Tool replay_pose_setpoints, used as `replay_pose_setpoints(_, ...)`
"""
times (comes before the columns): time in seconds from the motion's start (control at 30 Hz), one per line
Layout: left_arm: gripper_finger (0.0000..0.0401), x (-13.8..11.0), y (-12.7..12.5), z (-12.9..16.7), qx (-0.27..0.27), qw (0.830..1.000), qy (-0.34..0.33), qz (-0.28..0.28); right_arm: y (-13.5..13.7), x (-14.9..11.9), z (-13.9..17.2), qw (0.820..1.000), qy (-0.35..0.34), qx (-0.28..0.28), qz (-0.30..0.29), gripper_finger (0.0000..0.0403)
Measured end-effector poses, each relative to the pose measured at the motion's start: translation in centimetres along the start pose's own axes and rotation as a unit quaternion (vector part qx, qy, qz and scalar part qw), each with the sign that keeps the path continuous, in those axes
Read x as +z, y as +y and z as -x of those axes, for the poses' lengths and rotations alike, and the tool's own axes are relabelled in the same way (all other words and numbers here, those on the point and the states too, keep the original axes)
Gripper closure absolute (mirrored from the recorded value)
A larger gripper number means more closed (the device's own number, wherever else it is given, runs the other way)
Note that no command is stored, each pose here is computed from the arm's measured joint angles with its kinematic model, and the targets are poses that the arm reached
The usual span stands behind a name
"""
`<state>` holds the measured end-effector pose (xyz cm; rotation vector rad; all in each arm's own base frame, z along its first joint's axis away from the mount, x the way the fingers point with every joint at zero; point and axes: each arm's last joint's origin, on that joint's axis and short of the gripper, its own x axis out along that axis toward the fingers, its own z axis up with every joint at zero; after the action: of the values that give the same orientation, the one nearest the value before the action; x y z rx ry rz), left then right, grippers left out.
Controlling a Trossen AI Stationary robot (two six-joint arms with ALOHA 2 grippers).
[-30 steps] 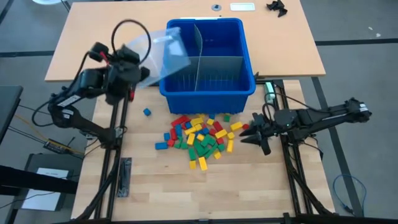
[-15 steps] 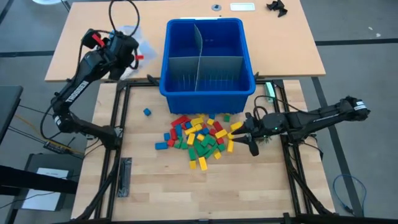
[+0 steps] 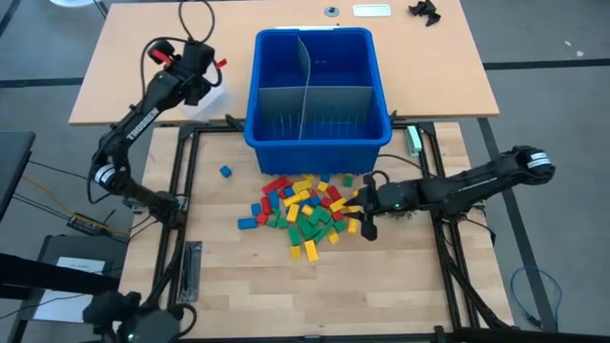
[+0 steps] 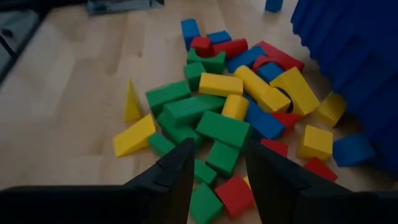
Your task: Sort Items/Unsort Items
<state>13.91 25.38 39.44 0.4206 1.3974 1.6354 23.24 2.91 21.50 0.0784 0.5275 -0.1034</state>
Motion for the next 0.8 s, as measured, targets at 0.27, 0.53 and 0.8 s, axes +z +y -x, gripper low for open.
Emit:
replay_pose_setpoints(0.27, 0.0383, 1.4, -3.8, 0.3, -0.014, 0.998, -0.006, -0.062, -0.3, -0.8, -2.2, 1.000, 0.018, -0.013, 0.013, 0.0259)
replay_pose_setpoints(0.53, 0.0383, 2.6, -6.7, -2.9, -0.049, 0.994, 0.013, -0.096, -0.3, -1.6, -3.4, 0.999, 0.044, 0.010, 0.009, 0.0259)
replay_pose_setpoints(0.8, 0.0383, 3.6, -3.7, -2.7, 0.003, 1.000, 0.010, -0.019, -0.2, -1.5, -3.5, 0.999, 0.041, 0.011, 0.008, 0.0259)
